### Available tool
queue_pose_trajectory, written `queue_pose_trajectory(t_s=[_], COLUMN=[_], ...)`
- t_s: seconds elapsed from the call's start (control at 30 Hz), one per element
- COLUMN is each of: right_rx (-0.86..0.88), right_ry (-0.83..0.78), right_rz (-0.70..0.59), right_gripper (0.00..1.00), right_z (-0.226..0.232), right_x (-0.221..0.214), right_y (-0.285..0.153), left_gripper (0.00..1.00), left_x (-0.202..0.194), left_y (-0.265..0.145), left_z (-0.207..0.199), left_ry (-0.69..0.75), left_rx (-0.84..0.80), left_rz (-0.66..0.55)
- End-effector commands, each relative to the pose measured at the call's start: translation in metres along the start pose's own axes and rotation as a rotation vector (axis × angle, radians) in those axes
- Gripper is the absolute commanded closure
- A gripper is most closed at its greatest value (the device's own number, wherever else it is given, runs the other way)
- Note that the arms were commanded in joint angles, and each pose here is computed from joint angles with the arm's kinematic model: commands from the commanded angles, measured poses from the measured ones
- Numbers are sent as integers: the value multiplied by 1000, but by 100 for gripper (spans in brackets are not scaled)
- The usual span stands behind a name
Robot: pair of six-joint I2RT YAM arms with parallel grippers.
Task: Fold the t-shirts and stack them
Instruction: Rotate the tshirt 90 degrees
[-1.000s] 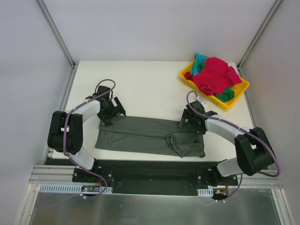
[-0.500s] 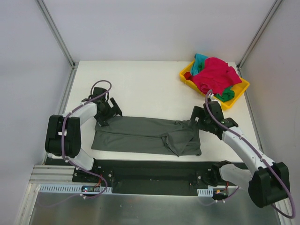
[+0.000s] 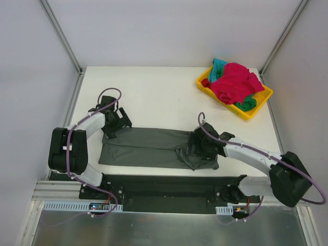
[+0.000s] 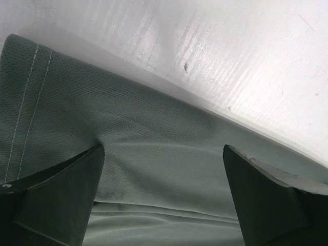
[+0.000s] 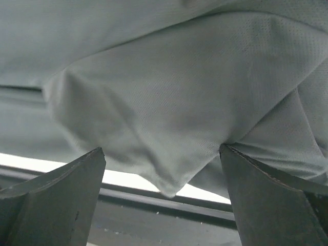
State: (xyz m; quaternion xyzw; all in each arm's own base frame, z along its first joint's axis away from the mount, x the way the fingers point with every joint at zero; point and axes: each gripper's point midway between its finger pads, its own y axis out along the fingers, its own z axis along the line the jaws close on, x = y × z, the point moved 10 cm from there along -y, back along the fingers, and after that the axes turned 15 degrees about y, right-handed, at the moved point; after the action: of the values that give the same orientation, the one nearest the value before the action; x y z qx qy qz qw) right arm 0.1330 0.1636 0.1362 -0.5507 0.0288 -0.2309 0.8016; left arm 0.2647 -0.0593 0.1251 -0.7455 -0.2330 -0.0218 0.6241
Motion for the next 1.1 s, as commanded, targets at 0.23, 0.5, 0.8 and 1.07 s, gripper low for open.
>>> queue_pose_trajectory(t_s=[0.23,0.5,0.8,1.07], right_rx=[-115,-115,100,426], right_ry=[111,-190,-347,-260], right_rz=[5,95,7,-153], right_gripper=[4,4,4,4], right_z=[17,85,147,208], right_x=[88,212,281,305], right_y=[58,101,152,158], left_gripper=[1,1,1,1], left_x=[0,-18,-87,-114], left_y=[1,3,-18,-28], left_z=[1,-8,-35,-79], left_ry=[14,-32,-57,52], left_rx=[-17,-100,-251,-277], left_rz=[40,126,276,192])
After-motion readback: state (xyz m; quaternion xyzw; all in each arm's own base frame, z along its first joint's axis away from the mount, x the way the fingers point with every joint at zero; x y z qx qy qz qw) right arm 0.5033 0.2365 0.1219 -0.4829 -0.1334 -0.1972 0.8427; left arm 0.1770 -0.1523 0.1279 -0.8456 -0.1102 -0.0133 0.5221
